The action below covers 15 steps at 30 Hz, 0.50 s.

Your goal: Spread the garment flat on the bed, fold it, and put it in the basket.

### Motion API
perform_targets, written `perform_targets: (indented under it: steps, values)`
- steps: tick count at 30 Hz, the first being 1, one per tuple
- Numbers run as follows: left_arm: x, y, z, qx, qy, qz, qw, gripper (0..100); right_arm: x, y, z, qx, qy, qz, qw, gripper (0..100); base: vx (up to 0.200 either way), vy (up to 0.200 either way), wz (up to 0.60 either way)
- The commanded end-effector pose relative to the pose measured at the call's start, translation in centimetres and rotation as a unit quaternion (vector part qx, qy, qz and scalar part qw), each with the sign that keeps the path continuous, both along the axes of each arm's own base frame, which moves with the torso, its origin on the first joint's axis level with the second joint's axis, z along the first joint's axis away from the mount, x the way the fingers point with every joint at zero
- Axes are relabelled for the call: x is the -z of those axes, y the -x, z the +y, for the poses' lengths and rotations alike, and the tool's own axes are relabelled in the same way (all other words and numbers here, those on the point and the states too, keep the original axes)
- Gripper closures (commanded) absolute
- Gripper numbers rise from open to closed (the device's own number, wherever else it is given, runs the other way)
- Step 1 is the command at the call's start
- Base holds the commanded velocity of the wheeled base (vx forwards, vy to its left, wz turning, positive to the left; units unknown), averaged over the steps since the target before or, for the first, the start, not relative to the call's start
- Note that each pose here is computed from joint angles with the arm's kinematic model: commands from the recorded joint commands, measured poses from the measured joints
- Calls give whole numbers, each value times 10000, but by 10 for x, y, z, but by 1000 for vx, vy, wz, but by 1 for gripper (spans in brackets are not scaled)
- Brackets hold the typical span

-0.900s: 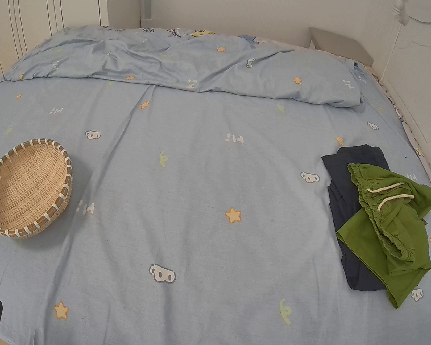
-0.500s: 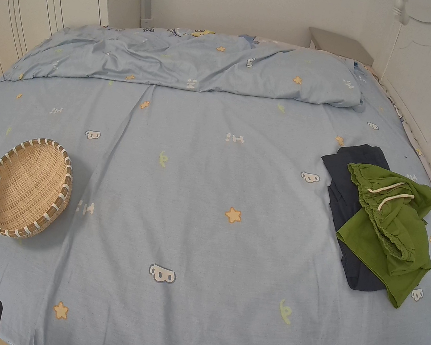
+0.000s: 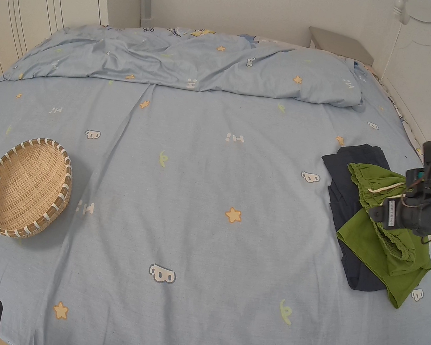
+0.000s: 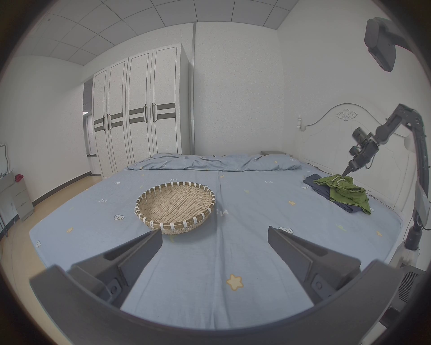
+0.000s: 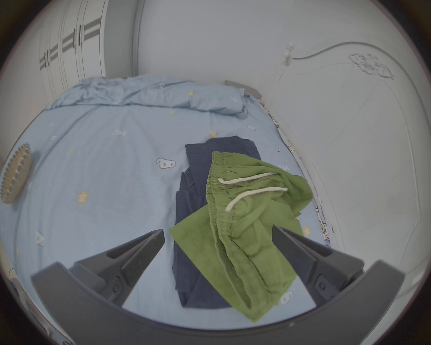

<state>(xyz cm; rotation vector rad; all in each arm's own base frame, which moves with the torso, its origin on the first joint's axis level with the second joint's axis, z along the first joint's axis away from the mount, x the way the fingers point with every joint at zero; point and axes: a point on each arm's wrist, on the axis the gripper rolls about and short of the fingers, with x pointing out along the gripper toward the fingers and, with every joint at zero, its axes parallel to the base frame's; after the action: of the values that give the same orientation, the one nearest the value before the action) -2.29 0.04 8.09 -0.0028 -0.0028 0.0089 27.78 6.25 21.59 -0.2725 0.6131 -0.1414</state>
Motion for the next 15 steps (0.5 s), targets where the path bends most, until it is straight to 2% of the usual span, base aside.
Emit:
perform_targets:
  steps: [1,4,6,15]
  values:
    - [5,0,0,-1,1,6,10000,0,47,-60,19,145,296,442,9985,0,0,0,0]
    - [5,0,0,-1,1,6,10000,0,49,-67,18,225,321,412,9984,0,0,0,0]
    - [5,0,0,-1,1,6,10000,0,49,-81,10,465,387,351,9975,0,0,0,0]
    - [5,0,0,-1,1,6,10000,0,61,-102,6,652,493,402,9958,0,0,0,0]
